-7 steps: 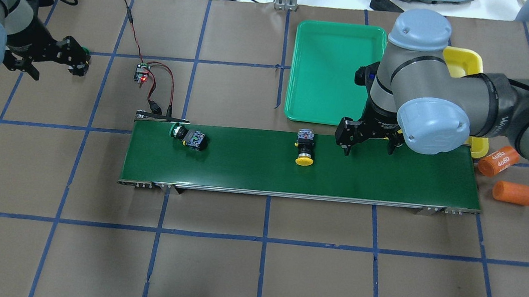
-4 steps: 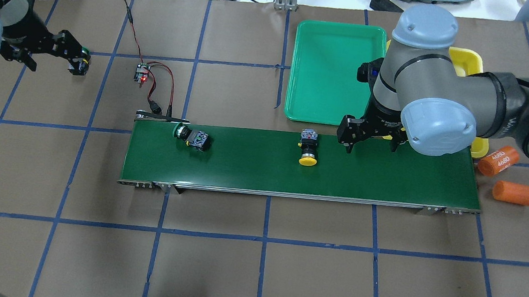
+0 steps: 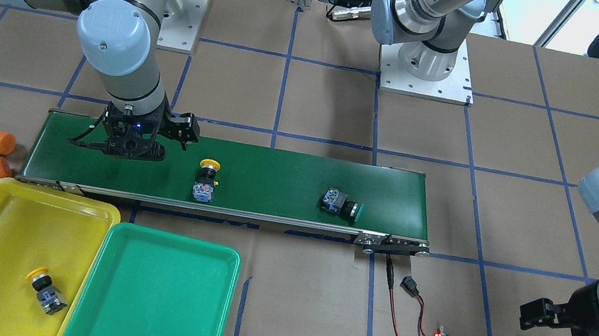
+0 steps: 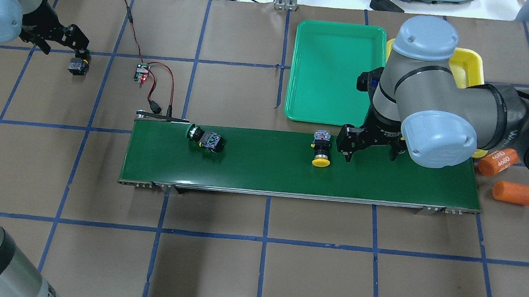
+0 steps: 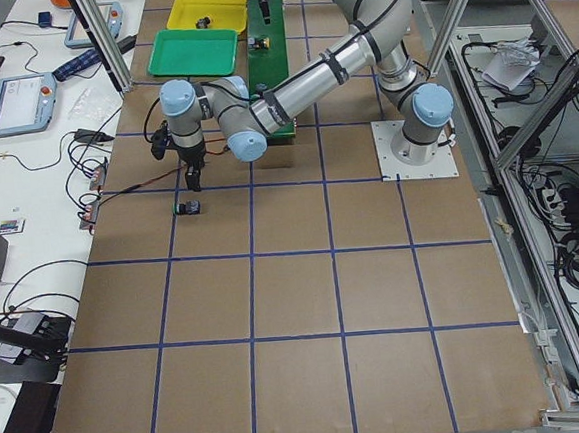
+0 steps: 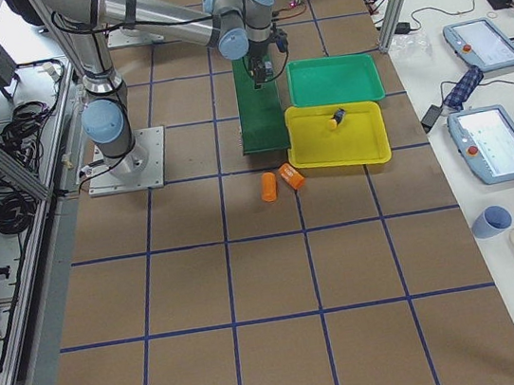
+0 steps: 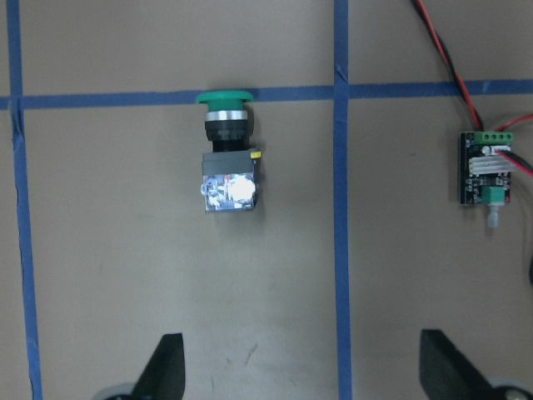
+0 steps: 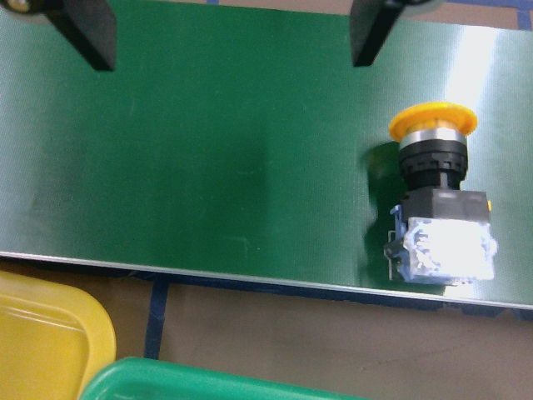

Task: Sort buttons by color to trays
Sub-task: 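Grasp second yellow button with right gripper while left grasps green button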

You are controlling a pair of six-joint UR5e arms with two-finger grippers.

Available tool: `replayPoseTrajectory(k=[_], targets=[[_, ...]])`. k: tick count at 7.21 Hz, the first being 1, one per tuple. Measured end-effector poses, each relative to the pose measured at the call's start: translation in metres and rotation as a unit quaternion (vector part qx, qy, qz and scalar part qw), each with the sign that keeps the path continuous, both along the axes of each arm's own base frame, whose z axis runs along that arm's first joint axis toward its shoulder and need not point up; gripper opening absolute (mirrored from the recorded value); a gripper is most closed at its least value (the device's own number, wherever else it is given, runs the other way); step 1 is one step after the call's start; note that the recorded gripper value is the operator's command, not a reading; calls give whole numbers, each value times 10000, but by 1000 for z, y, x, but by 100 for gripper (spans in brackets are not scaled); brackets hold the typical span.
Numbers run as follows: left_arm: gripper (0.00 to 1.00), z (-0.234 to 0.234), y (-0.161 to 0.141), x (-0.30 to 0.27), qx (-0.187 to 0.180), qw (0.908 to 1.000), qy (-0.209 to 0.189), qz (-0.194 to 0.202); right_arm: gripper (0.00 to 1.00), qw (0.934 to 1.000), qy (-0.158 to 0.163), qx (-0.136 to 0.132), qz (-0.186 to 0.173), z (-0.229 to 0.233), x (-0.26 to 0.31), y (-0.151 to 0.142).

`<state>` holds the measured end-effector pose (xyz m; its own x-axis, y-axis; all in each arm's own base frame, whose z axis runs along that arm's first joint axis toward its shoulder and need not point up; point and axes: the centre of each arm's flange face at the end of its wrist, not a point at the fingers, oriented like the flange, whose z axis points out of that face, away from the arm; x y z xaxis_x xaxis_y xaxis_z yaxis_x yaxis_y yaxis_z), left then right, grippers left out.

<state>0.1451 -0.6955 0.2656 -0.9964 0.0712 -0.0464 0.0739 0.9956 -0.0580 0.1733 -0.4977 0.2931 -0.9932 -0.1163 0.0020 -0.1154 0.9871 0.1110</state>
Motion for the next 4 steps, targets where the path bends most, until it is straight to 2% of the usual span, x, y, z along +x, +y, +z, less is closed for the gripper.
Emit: replayPoseTrajectory(k=[4], targets=[[100,-49,-32,40,109,9996,10,-273,100,9995,-284,-146,-64,-6,8,-21]])
